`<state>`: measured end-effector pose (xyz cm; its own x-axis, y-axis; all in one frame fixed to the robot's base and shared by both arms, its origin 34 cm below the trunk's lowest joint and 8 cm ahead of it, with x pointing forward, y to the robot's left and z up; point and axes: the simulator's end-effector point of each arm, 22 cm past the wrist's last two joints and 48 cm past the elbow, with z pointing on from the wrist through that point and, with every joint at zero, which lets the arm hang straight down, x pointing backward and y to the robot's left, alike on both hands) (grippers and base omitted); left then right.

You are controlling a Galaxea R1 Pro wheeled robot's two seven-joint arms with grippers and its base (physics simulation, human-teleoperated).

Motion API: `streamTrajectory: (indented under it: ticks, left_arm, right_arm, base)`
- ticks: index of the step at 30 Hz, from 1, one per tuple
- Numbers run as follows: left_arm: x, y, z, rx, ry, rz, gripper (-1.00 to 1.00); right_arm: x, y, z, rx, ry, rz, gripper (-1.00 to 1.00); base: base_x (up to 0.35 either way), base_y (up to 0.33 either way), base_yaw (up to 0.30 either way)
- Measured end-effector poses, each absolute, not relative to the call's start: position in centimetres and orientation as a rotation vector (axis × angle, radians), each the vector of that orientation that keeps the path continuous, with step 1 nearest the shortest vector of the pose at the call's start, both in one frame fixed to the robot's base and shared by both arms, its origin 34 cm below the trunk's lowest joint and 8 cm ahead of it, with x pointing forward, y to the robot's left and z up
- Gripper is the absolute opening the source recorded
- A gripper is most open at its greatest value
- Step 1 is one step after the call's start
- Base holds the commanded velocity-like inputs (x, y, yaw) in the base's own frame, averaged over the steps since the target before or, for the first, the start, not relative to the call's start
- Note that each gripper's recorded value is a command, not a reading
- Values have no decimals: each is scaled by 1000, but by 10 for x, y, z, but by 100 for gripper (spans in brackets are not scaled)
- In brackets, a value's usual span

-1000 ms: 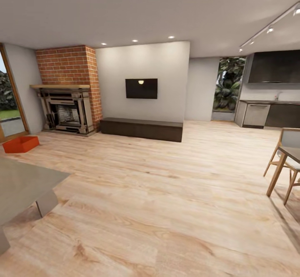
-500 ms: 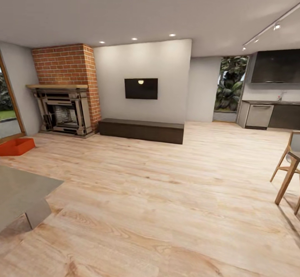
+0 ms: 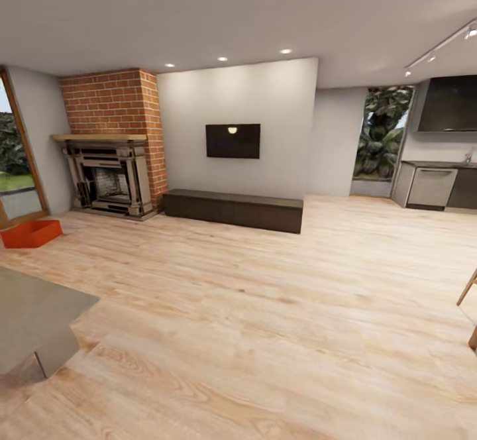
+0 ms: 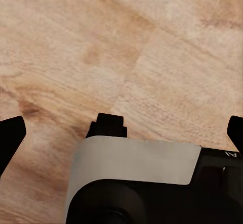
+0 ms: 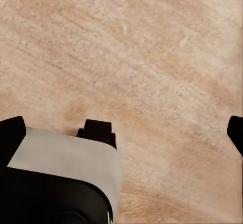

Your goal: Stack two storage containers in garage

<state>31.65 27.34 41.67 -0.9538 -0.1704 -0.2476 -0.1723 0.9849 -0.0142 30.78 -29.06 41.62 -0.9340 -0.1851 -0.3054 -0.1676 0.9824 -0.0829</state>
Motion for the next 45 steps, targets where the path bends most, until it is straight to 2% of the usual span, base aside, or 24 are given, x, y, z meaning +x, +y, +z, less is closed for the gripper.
streamTrajectory:
  ticks: [45]
  left_arm:
    - [319,273,417,-254,2869,11,100]
  right_arm:
    - [308,-296,417,-269,2810,-90,100]
  base:
    - [327,0,8]
